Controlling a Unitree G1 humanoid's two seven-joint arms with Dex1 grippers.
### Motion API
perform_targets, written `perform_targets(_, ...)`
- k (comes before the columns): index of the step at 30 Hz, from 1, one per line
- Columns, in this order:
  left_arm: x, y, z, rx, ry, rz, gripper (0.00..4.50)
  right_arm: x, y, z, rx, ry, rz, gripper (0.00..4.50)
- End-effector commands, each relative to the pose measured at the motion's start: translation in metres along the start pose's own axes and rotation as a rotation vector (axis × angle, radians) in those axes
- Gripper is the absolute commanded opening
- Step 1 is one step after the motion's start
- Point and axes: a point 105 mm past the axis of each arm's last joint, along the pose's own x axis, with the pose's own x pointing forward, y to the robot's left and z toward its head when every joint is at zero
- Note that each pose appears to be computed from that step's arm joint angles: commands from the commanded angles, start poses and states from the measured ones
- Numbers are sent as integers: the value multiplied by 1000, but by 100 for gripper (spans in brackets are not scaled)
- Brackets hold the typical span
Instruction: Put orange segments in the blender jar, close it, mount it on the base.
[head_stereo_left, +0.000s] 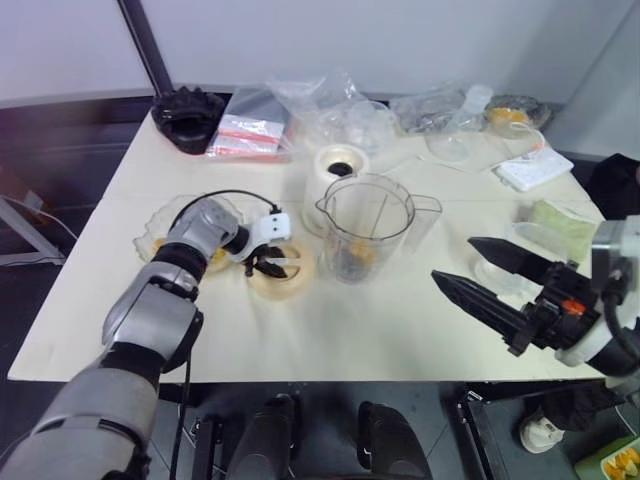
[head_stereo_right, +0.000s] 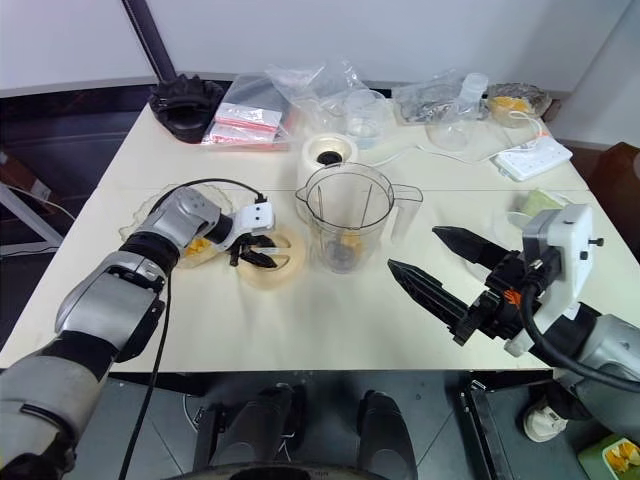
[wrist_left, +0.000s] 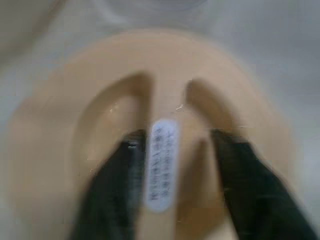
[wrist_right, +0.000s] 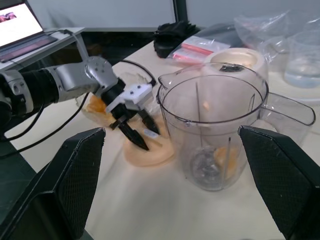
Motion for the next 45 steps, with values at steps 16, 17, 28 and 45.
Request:
perform_targets(16, -94, -17, 35, 257, -59, -90, 24, 11, -7, 0, -49, -16, 17, 450)
perform_targets(17, -101, -23, 34, 277, -49, -85, 24, 12, -5, 1, -45, -25, 27, 450)
perform_targets(28, -176, -39, 117, 345, -283, 13, 24, 17, -9, -5, -52, -10, 42, 450)
perform_targets(45, -145, 22, 219, 349, -331, 87, 24, 36, -34, -22, -70, -77, -148, 450)
